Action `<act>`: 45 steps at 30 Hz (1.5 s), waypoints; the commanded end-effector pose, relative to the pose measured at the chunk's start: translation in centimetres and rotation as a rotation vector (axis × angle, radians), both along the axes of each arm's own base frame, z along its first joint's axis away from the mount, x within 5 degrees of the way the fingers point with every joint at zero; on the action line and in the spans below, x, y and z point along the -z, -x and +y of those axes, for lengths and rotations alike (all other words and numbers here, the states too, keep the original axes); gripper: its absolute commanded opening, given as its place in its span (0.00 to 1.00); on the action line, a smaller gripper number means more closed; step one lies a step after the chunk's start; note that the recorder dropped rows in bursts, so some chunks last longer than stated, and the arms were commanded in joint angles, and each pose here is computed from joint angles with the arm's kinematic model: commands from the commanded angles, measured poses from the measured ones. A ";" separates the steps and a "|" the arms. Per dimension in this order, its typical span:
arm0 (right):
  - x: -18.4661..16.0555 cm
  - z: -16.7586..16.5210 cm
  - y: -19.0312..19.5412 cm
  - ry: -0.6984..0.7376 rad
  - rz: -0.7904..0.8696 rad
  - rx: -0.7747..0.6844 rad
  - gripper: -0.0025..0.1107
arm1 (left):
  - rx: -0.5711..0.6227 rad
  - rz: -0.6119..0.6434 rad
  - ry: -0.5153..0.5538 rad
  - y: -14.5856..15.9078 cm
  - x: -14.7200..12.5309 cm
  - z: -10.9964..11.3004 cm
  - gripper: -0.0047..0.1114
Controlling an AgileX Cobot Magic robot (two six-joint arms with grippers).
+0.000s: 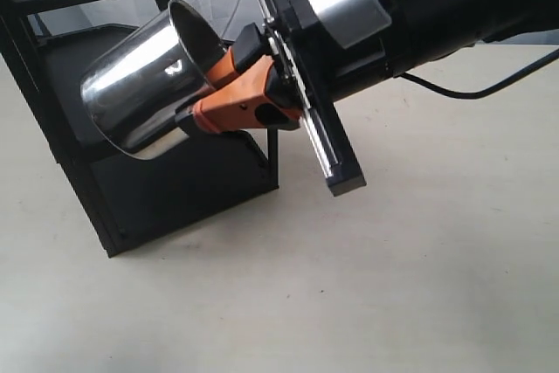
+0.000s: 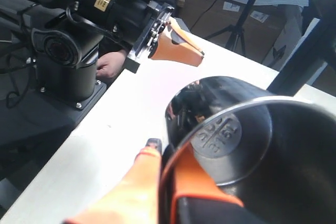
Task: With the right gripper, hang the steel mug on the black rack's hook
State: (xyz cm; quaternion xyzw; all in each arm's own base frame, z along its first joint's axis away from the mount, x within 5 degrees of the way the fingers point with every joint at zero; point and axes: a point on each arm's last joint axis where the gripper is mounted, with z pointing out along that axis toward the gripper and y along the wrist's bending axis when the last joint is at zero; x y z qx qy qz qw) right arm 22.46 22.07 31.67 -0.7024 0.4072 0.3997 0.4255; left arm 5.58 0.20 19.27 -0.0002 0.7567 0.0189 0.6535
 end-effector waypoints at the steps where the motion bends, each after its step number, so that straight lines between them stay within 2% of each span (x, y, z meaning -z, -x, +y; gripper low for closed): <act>1: -0.1 0.1 0.0 0.001 -0.011 -0.015 0.01 | 0.001 -0.002 0.000 0.0 0.0 0.0 0.05; 20: -0.5 0.1 -1.4 -0.024 -0.015 0.013 0.01 | 0.001 0.000 0.000 0.0 0.1 0.0 0.05; 30: 0.3 0.6 -2.3 -0.032 0.025 0.023 0.01 | 0.000 0.001 -0.004 0.0 0.1 0.0 0.05; 39: 1.1 0.4 -2.8 0.004 0.024 0.023 0.01 | -0.004 0.002 -0.053 0.0 0.1 0.1 0.05; 45: 1.7 0.5 -3.0 0.021 0.030 0.019 0.01 | -0.014 0.005 -0.157 0.0 0.0 0.3 0.05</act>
